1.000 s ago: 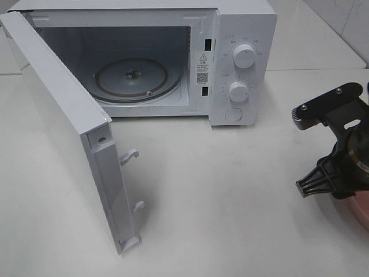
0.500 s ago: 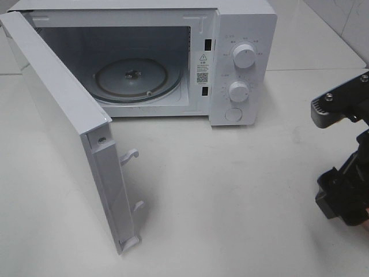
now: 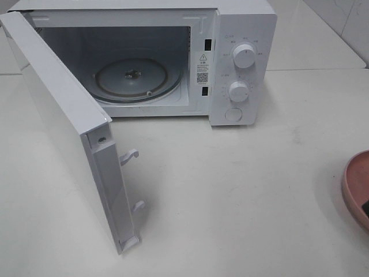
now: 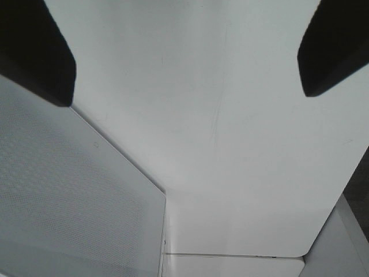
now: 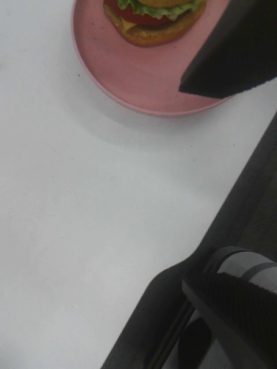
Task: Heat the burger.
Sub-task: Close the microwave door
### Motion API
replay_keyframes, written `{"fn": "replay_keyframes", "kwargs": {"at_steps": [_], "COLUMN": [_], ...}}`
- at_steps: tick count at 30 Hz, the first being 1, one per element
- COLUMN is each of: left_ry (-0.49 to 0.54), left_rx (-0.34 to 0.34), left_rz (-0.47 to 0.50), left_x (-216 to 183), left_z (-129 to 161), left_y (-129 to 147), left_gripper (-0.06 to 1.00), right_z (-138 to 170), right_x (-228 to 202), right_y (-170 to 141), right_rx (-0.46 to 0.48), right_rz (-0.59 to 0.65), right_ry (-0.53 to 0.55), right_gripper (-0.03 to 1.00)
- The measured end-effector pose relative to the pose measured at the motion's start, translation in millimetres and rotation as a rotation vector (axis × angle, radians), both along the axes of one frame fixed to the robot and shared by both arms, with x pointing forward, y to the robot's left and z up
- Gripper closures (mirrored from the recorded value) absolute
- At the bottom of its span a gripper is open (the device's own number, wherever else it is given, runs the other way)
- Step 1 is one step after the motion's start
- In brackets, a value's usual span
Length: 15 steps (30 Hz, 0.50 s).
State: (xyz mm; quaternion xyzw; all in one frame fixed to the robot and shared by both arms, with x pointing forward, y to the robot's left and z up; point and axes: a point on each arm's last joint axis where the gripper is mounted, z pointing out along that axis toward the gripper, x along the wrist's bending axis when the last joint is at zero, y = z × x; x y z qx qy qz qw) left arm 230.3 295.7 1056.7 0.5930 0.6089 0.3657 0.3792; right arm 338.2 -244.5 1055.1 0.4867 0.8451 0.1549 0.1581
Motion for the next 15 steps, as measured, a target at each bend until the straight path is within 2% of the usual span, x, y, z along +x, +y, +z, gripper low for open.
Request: {"fn": "replay_keyframes", "kwargs": {"at_steps": [4,11,15], "left_ry": [0.000,0.000,0.000], "left_rx": [0.000,0.000,0.000], "left_rz": [0.000,0.000,0.000], "left_x": [0,0,0], "left_z": [0,0,0], "left_y": [0,0,0], "left_gripper": [-0.03,-0.03,-0.03], "right_z": [16,26,15], "right_x": [-24,-44,-56], "right_y": [-17,-32,-45], "right_rx": [0.082,0.164,0.180], "right_rz": [0.008,0.000,-0.104], "right_ry": [-0.125,-0.239,-0.280], "right_gripper": [0.18,0.20,0.20]}}
